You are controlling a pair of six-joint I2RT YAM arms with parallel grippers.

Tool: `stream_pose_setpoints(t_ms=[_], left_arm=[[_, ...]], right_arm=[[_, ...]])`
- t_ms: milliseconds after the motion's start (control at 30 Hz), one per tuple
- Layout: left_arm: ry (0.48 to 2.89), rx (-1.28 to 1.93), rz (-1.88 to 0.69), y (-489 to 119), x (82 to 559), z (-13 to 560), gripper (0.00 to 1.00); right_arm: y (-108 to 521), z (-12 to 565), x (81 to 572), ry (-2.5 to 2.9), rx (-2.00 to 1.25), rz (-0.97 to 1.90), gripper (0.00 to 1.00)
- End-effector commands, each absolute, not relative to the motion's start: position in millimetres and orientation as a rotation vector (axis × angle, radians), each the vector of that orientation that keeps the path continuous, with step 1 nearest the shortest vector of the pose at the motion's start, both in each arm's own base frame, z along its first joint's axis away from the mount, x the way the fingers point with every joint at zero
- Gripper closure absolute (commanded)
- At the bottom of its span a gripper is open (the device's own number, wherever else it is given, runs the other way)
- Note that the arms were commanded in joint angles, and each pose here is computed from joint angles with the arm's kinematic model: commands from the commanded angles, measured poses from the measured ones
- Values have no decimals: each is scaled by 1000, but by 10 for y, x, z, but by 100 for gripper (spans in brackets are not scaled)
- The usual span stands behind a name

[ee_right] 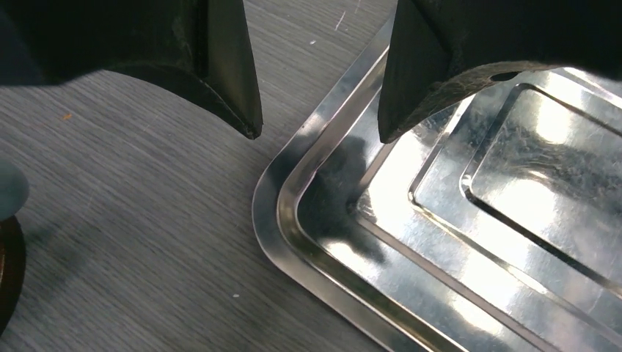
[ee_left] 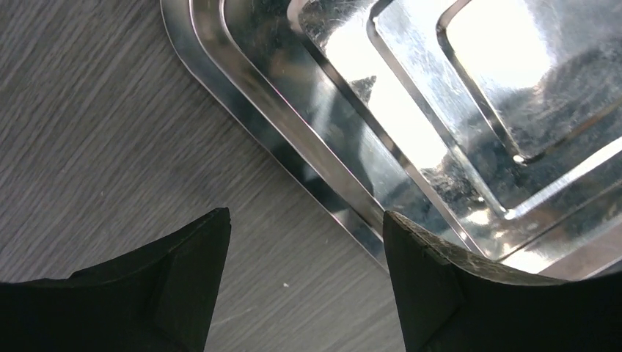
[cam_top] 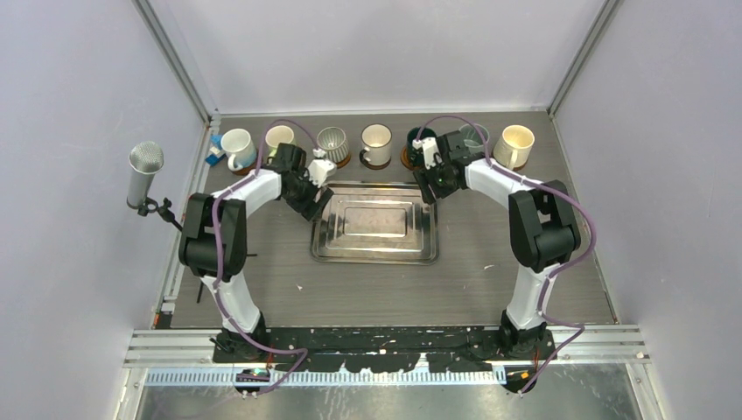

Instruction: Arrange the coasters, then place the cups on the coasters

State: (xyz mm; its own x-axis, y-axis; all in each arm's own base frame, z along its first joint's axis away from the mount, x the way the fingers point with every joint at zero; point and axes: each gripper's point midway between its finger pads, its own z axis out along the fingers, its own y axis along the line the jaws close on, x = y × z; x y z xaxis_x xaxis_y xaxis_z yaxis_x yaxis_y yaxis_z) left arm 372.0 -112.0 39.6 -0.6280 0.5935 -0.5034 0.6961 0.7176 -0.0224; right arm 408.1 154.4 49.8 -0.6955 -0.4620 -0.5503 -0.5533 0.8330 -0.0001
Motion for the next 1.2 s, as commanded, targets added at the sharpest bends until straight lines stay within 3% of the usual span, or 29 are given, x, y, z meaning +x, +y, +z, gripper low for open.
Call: stream_pose_setpoints(t_ms=[0, 300, 500, 900, 1167], left_arm=[[2437, 967, -266, -1131, 3951, 379, 24], [2461, 1060, -379, -1256, 3611, 324, 49], [2448, 1193, -425, -1413, 3185, 301, 59], [2511, 1230, -485, -1434, 2767, 299, 61], [2512, 1245, -563, -1485, 2605, 358, 54]], right_arm=[[1536, 620, 4316, 2417, -702, 164, 37], [1522, 443, 4141, 2467, -761, 192, 47], [1479, 387, 3965, 2493, -815, 204, 55], [1342, 322, 3556, 2560, -856, 207, 57], [1361, 359, 3668, 2537, -848, 193, 57]])
